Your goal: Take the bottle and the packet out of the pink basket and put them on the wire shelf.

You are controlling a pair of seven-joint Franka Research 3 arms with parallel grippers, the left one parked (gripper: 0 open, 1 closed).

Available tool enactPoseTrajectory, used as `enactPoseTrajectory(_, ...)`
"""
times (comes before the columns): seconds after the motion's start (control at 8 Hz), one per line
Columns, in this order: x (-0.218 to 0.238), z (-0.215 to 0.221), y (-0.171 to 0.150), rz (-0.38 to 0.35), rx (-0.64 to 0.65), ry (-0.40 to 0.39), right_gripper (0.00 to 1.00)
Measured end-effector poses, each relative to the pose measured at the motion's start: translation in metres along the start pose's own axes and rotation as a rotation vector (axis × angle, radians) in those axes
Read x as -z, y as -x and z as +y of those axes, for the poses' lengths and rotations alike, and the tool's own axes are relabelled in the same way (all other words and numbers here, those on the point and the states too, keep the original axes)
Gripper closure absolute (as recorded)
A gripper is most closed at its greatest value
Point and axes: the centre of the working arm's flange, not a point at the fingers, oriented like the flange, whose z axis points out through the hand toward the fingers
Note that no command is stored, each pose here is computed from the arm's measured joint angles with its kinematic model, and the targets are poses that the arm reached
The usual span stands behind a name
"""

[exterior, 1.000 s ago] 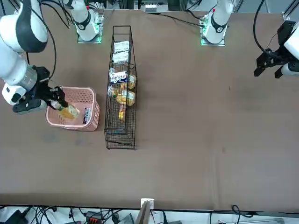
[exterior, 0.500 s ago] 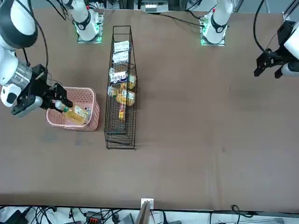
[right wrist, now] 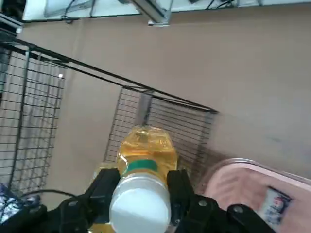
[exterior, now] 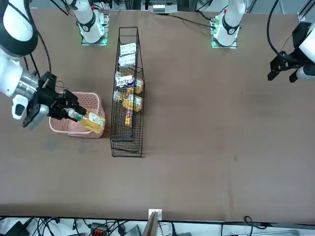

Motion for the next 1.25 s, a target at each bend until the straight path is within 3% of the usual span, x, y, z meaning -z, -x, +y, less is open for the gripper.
enactPoseTrajectory(0.38, -0.032, -0.015, -0.003, -0.018, -0.038, -0.126, 0.44)
enactPoseTrajectory(1.25, -0.122, -0.027, 0.003, -0.146, -0.071, -0.220, 0.44)
